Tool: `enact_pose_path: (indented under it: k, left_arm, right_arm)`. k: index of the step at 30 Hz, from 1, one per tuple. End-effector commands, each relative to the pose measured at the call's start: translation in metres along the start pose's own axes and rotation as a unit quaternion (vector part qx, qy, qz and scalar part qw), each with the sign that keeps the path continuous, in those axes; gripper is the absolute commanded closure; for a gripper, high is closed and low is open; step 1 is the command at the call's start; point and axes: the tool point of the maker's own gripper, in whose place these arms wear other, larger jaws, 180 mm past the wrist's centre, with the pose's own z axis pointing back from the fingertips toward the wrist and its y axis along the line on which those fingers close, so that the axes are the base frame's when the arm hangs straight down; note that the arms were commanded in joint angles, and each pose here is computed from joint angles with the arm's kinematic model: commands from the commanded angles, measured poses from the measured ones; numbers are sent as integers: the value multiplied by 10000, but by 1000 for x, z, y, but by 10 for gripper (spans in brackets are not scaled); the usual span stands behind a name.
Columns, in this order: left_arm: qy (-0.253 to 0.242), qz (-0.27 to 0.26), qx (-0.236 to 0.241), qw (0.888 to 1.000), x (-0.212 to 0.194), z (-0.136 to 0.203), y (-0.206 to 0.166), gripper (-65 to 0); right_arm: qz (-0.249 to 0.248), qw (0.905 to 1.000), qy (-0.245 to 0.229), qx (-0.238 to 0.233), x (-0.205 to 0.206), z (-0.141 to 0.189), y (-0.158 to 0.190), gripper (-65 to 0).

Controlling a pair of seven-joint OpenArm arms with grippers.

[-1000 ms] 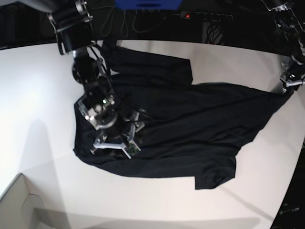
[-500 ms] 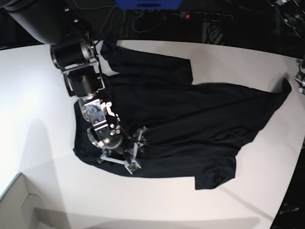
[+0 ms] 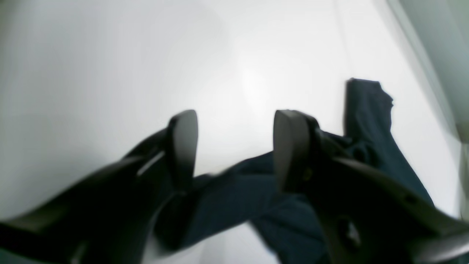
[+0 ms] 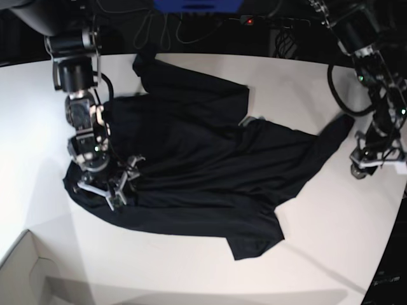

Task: Layout the t-shirt on the table in an organized manner, then fold the t-shirt properly
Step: 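Move the left gripper over the shirt middle and grasp the fabric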

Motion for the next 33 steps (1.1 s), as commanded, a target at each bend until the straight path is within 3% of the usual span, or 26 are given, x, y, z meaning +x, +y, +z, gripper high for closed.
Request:
enact_pose_path:
  k: [1,5,9,17,23,28,30,33]
  left_arm:
    - [-30,-21,-154,9999,7,-7,-13,-325]
    - [371,51,-326,9988,-20,-42,-37,-325]
    - [274,-83,-481,9984,-37,-60,-60,-325]
    - [-197,-903,-1004,9906,-48,-79,-124,-325]
    - [114,-1335,-629,9890,-66,-104,-115,-325]
    - [351,-1363,-533,9886,-82,-113,-114,-316]
    - [349,-1357,-572,9885,-82,-113,-118,-250]
    - [304,-1369,-611,9882,-78,-113,-124,-52]
  right_arm:
    - [169,9996,-162,-147,13,9,-11,-423]
    - [388,9944,-911,-371,57,47,-12,-426]
    - [463,9908,-1206,-395,71,66,-4,-426]
    - [342,9940,-1023,-205,50,70,19,-426]
    - [356,9953,-891,-156,36,73,23,-425]
    - [416,9962,-725,-259,20,77,11,-425]
    - [357,9964,-678,-355,15,78,3,-425]
    - [287,9964,-651,-471,13,80,-6,-425]
